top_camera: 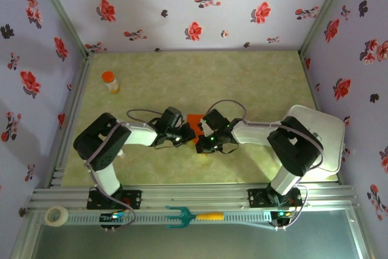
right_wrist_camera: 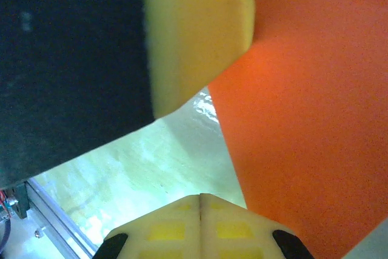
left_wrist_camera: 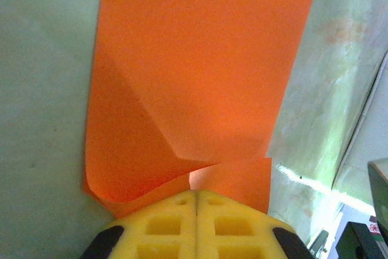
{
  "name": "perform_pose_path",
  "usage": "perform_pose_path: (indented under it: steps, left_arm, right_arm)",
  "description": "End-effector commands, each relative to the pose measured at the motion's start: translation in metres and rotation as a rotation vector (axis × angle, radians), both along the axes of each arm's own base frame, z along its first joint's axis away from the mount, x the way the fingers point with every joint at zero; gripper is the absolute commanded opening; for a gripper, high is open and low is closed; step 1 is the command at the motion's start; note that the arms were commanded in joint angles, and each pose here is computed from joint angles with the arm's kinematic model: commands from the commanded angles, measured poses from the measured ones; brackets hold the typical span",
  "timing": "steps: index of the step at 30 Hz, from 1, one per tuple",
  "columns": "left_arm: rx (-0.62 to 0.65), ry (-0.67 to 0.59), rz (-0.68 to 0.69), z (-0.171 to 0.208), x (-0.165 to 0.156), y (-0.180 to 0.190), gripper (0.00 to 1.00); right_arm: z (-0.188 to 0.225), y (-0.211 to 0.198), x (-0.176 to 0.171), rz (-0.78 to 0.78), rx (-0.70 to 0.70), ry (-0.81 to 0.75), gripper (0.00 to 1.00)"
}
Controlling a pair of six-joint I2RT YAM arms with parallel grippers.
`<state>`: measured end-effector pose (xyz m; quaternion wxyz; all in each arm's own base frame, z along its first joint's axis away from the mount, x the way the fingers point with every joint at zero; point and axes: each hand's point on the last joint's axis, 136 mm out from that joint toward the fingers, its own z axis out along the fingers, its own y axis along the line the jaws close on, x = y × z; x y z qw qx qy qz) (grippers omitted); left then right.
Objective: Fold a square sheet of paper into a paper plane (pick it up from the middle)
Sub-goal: Third fold the triangle at the center of the table.
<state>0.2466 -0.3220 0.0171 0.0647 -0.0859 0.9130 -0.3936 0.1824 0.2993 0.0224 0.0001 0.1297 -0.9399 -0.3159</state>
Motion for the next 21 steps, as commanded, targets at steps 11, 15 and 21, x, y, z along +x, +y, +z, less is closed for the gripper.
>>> perform_pose_path:
  steps: [11,15,21]
  left_arm:
    - [0.080,0.042,-0.007,-0.022,-0.010,0.011,0.00]
    - [0.080,0.043,-0.007,-0.022,-0.010,0.011,0.00]
    - [0.083,0.045,-0.005,-0.023,-0.009,0.012,0.00]
  right_arm:
    - [-0.012,-0.013,-0.003,-0.042,0.004,0.041,0.06]
    - [-0.014,-0.016,-0.006,-0.051,0.011,0.055,0.06]
    - [-0.020,-0.024,-0.011,-0.089,0.035,0.089,0.06]
